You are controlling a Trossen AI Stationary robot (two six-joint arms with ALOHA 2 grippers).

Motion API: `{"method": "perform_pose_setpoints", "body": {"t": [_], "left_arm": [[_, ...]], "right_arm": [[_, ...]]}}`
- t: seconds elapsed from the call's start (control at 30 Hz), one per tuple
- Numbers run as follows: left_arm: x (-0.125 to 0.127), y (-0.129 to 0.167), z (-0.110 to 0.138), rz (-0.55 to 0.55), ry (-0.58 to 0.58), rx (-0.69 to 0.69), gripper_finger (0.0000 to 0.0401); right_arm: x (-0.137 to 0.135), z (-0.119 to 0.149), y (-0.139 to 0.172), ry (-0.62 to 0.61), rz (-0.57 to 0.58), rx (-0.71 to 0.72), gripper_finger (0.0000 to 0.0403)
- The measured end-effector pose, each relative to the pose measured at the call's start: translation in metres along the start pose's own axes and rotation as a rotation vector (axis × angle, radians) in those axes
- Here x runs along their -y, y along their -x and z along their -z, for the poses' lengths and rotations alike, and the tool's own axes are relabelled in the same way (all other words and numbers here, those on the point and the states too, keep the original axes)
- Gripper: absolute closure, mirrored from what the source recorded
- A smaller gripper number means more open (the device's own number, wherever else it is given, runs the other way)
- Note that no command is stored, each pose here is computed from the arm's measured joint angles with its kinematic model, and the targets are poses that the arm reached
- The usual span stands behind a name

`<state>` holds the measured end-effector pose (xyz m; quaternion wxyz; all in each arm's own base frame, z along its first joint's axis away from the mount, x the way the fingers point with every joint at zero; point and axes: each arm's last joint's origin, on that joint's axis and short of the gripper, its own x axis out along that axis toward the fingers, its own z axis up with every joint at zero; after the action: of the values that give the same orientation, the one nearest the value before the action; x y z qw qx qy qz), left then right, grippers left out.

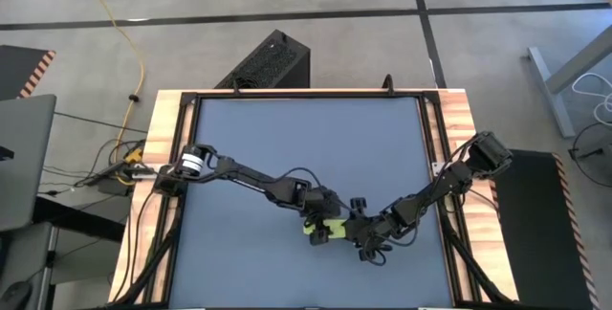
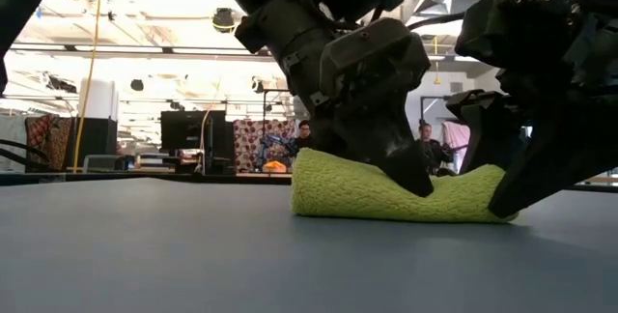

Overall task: Roll towel into tight, uniform cylinder
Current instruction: Roll the green towel

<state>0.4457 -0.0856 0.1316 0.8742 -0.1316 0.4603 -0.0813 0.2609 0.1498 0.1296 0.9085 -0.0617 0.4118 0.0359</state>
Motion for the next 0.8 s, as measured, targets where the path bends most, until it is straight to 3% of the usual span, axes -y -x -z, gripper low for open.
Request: {"method": "perform_pose_setpoints", "body": {"t": [0.27,0.5,0.7,0.8], "left_arm": [[0.000,0.000,0.007,-0.001,0.026,-0.069,0.0195],[0.000,0.000,0.007,-0.003,0.101,-0.071,0.0297],[-0.007,0.001,0.006,0.057,0.199,-0.099,0.0379],[-0.012,0.002,0.005,0.085,0.261,-0.114,0.0391]], "right_arm": [[0.001,0.000,0.000,-0.001,0.002,0.000,0.0189],[0.001,-0.002,0.003,-0.004,-0.001,0.008,0.0189],[0.007,-0.013,0.030,-0.051,-0.001,0.009,0.0189],[0.013,-0.013,0.047,-0.077,0.008,-0.017,0.0189]]}}
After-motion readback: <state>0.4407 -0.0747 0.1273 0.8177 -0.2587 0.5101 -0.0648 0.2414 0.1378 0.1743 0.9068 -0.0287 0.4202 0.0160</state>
